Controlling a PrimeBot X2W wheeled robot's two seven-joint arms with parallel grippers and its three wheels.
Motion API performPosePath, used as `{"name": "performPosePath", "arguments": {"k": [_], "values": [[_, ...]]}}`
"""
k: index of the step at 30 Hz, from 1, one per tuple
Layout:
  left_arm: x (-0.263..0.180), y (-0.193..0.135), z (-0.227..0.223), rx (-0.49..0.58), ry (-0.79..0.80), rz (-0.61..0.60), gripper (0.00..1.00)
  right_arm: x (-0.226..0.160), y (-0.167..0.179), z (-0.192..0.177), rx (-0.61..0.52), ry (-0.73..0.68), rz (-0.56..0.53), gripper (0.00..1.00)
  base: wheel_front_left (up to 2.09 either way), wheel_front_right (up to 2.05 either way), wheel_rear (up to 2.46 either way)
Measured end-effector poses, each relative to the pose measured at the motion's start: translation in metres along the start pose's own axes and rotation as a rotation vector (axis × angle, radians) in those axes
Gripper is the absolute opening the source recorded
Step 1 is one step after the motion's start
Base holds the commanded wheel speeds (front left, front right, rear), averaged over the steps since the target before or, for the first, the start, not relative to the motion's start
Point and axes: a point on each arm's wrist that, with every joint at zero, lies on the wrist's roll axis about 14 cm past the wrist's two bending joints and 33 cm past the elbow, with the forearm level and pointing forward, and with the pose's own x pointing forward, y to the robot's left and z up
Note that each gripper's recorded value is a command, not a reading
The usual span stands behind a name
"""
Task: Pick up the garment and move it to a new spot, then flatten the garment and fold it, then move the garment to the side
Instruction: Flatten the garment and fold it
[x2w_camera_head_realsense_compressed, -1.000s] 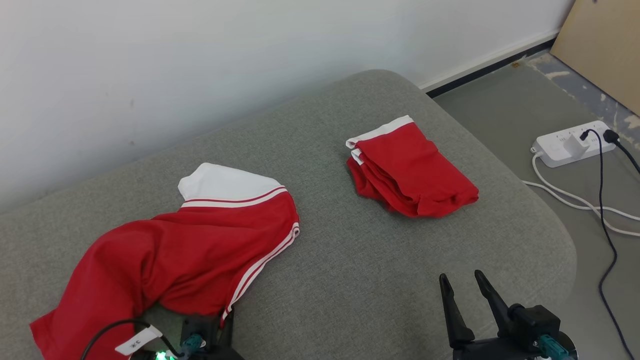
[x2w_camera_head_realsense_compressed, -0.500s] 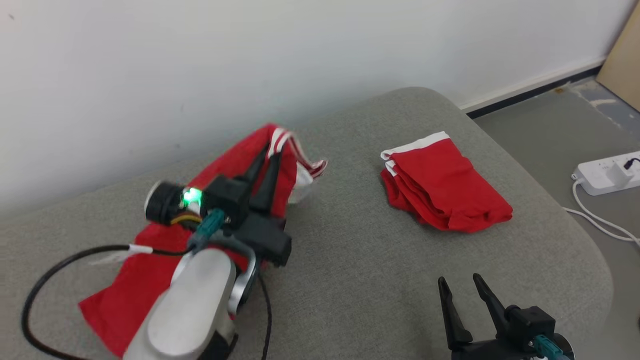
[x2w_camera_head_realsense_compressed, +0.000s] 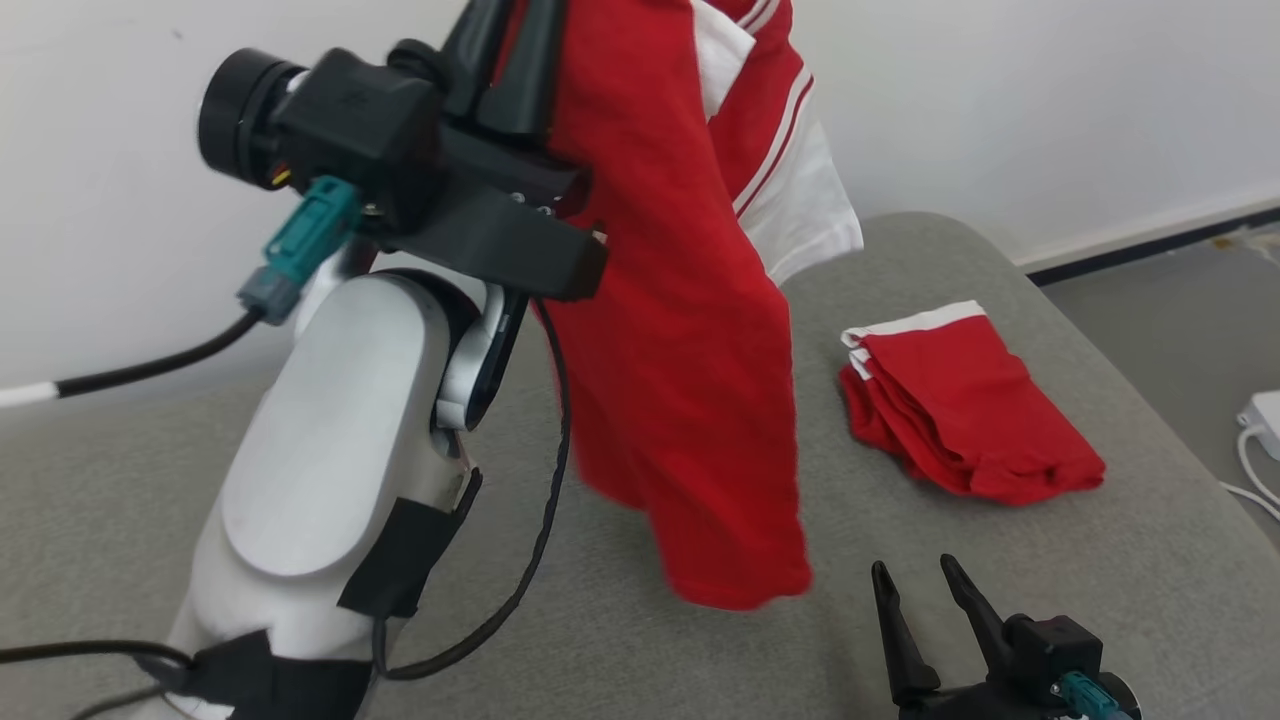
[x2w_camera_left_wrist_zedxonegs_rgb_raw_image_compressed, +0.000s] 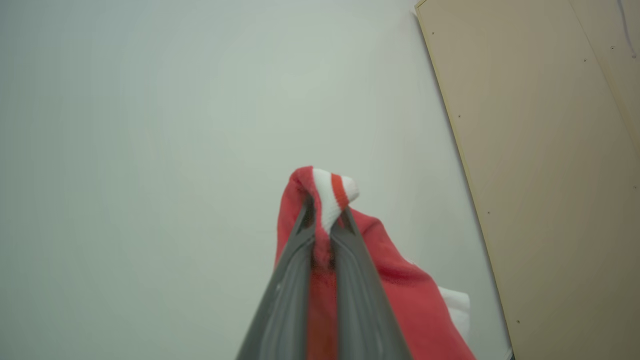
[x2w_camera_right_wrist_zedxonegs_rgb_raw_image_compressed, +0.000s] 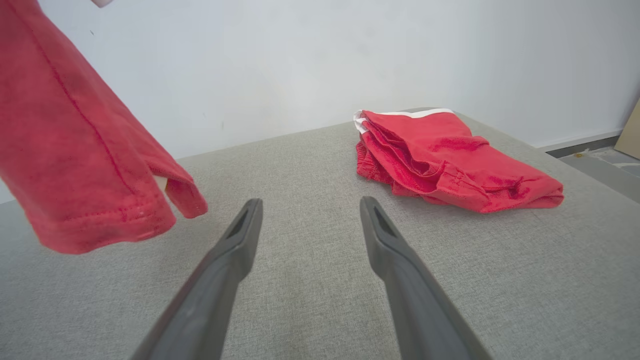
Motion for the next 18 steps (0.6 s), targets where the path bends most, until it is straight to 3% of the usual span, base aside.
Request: {"name": "performPosePath", "arguments": {"k": [5,11,14,18], "values": [[-0.057,0.047,-0.053,-0.046,0.187,0.187,0.00,0.007,0.016,-0.002,0.002,0.009,0.051,1.00,0.00,0.00,0.00],[-0.213,0.109,-0.142,-0.119,0.548,0.552,0.00,0.017,0.031,-0.004,-0.002,0.016,0.099,1.00,0.00,0.00,0.00],[-0.286,0.123,-0.166,-0.137,0.692,0.687,0.00,0.021,0.038,-0.004,-0.004,0.020,0.120,1.00,0.00,0.00,0.00],[-0.343,0.126,-0.183,-0.166,0.802,0.807,0.00,0.017,0.041,-0.006,-0.006,0.019,0.128,1.00,0.00,0.00,0.00]]}}
